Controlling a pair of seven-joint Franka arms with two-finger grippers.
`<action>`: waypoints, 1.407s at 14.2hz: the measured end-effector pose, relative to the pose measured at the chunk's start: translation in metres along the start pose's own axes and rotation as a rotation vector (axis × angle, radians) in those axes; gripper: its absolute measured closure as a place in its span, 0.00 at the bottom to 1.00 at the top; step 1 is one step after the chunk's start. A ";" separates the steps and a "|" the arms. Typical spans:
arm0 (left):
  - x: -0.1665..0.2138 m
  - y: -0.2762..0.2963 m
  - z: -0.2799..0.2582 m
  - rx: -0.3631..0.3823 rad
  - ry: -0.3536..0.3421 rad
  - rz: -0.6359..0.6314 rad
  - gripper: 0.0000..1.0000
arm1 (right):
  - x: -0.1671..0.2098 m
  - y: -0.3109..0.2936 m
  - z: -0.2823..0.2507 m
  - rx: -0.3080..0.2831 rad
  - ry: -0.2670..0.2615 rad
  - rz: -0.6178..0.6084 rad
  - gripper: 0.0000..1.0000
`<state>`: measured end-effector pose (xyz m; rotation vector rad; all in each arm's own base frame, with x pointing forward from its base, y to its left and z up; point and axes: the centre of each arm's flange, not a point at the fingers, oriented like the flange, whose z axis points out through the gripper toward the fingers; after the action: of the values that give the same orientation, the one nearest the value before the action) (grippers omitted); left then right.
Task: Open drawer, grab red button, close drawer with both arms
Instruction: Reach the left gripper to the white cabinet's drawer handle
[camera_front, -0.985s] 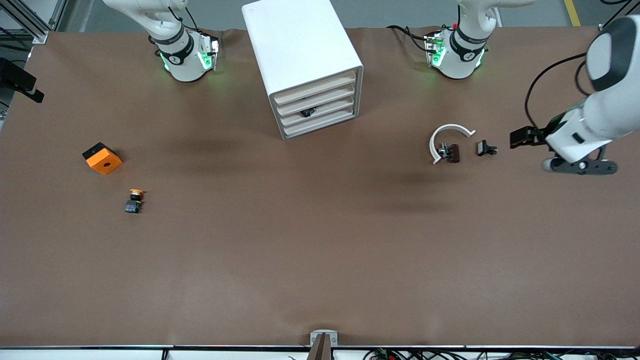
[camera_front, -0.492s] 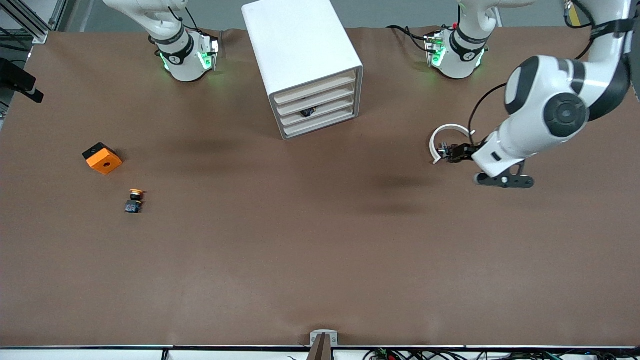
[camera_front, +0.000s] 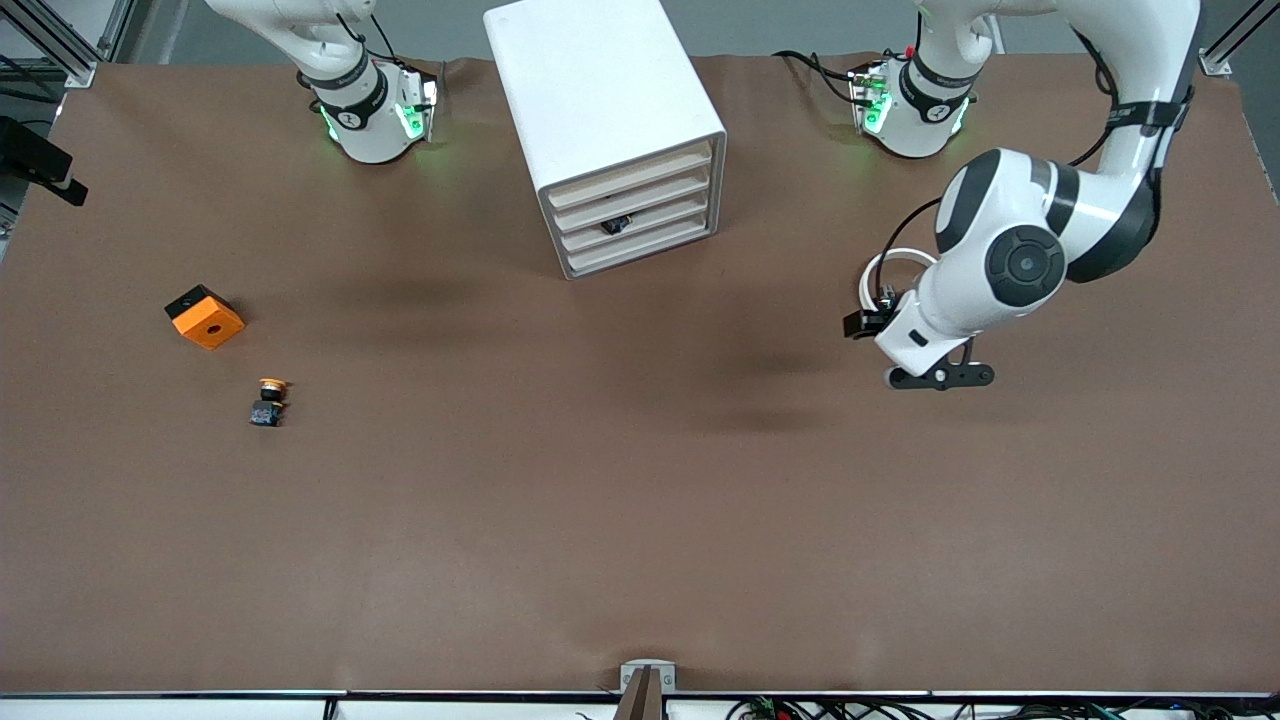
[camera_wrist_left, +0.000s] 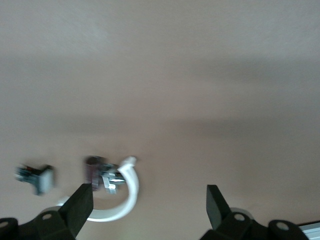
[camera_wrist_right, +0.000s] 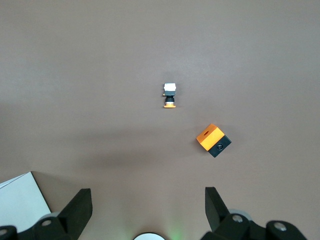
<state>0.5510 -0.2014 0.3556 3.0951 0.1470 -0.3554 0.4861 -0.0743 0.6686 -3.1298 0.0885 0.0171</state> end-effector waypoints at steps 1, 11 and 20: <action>0.003 0.011 0.003 -0.024 -0.015 -0.040 0.00 | 0.000 0.000 0.000 0.000 0.000 0.000 0.00; 0.019 0.123 0.041 -0.030 -0.341 -0.662 0.00 | 0.000 0.000 0.001 0.000 -0.001 0.000 0.00; -0.002 0.144 0.075 0.237 -0.806 -1.079 0.00 | 0.000 0.000 0.001 0.000 -0.001 -0.001 0.00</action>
<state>0.5454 -0.3473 0.2845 2.4341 1.7769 -1.6186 0.4861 -0.0744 0.6678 -3.1296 0.0873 0.0194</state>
